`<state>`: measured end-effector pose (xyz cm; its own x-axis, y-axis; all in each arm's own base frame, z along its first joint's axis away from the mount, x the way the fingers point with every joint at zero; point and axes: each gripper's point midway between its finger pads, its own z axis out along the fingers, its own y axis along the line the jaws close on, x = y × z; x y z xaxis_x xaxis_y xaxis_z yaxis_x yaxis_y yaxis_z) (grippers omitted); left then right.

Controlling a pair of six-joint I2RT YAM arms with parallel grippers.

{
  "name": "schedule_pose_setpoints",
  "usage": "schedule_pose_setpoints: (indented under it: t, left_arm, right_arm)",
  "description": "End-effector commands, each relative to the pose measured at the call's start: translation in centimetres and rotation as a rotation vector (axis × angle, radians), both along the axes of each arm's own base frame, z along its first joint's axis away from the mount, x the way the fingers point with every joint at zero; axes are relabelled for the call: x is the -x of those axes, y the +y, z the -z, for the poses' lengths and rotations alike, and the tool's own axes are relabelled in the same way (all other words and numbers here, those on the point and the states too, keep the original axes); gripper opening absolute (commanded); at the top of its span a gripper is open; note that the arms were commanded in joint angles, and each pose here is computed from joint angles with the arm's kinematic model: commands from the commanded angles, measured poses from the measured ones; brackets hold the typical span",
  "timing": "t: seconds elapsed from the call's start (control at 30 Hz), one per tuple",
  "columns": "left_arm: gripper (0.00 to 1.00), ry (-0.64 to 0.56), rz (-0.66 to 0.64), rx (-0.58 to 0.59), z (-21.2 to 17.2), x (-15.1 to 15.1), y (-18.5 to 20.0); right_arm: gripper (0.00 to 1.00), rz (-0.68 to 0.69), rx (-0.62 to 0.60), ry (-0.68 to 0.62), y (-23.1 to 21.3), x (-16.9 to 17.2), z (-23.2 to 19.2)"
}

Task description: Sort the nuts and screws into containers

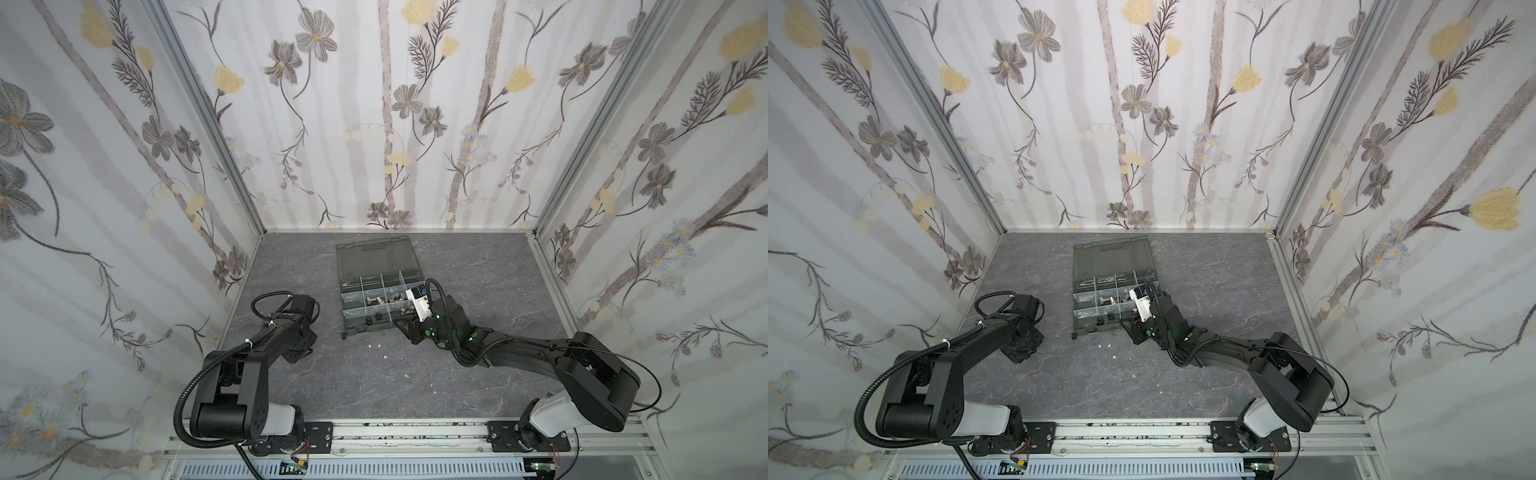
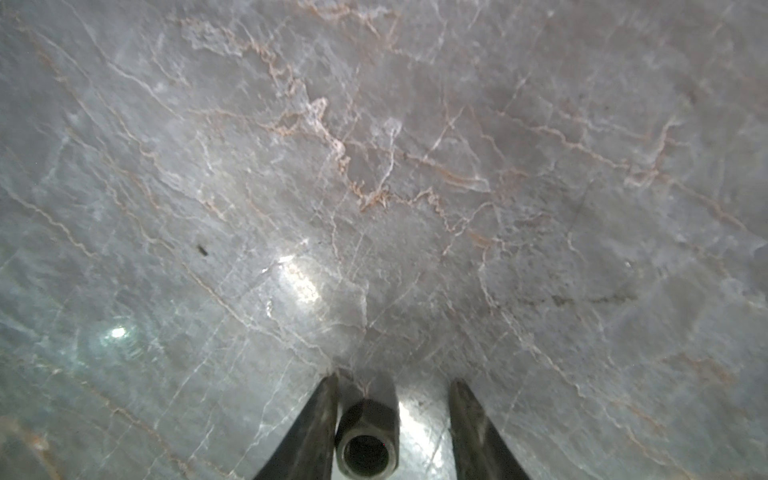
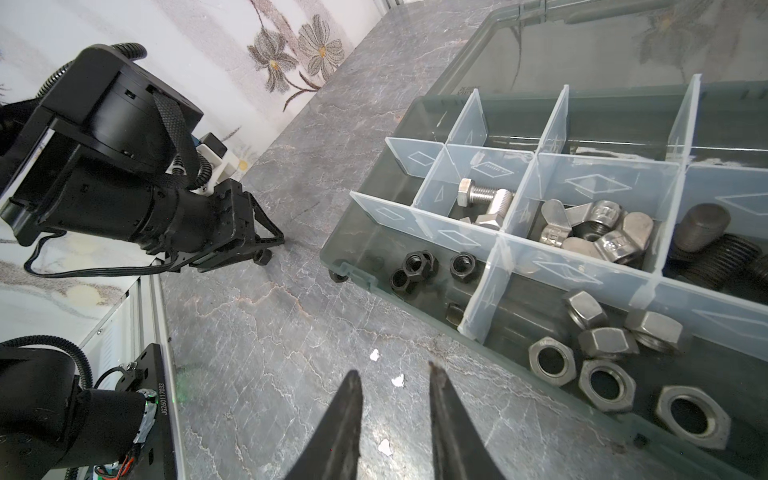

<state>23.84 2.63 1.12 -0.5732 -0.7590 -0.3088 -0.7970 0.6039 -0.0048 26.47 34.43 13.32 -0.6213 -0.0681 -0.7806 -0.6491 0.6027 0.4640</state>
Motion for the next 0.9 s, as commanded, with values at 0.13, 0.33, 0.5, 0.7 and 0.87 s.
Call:
schedule_pose_setpoints:
  t: [0.13, 0.33, 0.5, 0.7, 0.87]
  left_arm:
    - [0.43, 0.037, -0.007, 0.024, 0.2, 2.0, -0.2]
    - [0.44, 0.013, -0.006, 0.046, -0.2, 2.3, -0.7]
    - [0.43, 0.005, -0.005, 0.046, -0.3, 2.2, -0.7]
    - [0.42, 0.020, 0.003, 0.038, 0.1, 2.0, -0.6]
    - [0.36, 0.028, 0.009, 0.037, 0.4, 1.9, -0.7]
  right_arm:
    - [0.30, -0.007, -0.031, -0.015, 0.3, -0.2, -0.6]
    - [0.30, -0.008, -0.033, -0.014, 0.4, -0.2, -0.7]
    - [0.29, -0.008, -0.034, -0.014, 0.4, -0.1, -0.7]
    - [0.30, -0.006, -0.032, -0.014, 0.3, -0.2, -0.7]
    - [0.29, -0.003, -0.031, -0.014, 0.3, -0.3, -0.6]
